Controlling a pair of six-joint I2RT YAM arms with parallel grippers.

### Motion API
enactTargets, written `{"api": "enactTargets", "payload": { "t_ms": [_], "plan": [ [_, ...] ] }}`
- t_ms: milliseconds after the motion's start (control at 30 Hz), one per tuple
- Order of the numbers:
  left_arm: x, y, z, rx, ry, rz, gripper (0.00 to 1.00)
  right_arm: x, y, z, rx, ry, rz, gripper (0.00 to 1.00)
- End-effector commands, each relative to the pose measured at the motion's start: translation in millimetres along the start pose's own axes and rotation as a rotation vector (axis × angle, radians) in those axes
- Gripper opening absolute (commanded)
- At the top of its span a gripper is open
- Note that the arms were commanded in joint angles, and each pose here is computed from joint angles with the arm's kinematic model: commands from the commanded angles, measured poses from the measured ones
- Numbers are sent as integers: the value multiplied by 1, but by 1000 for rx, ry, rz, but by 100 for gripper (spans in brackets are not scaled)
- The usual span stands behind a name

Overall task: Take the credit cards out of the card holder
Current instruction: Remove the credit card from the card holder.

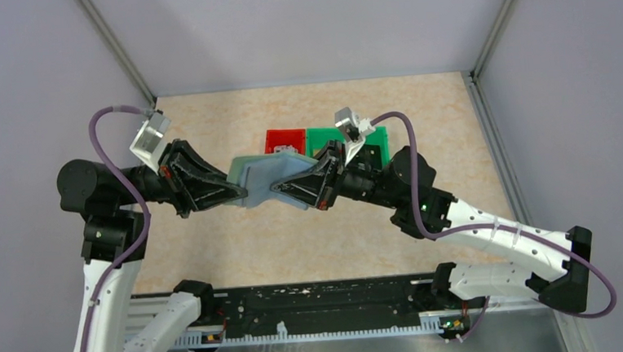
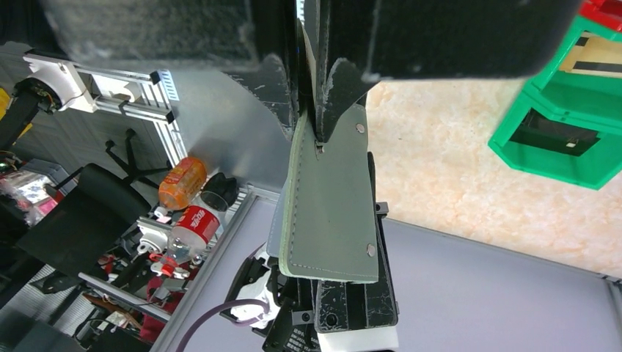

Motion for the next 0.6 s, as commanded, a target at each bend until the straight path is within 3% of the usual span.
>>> {"api": "enactTargets", "payload": {
  "t_ms": [0,167,300,567],
  "plan": [
    [9,-18,-4,105,102,-18,8,-35,0,-1,27,-144,-40,0],
    [1,-17,-2,54,49,33,0,-36,0,-4,20,-141,-45,1],
    [-8,-8,-3,-96,-36,125,0,-39,3,-9,13,-152,-48,44],
    [-14,6,-10,-290,-132,285,0,-44,1,-6,38,-168,-48,97]
  ]
}}
Point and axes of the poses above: each gripper's point midway between its finger pads, its own z axis out along the fingers, its own y axis along the line the jaws close on, x = y × z, the point moved 7 cm from there along -z, back along the fingers, and after that the axes turned 8 degrees about -z, right-handed, at the moved point
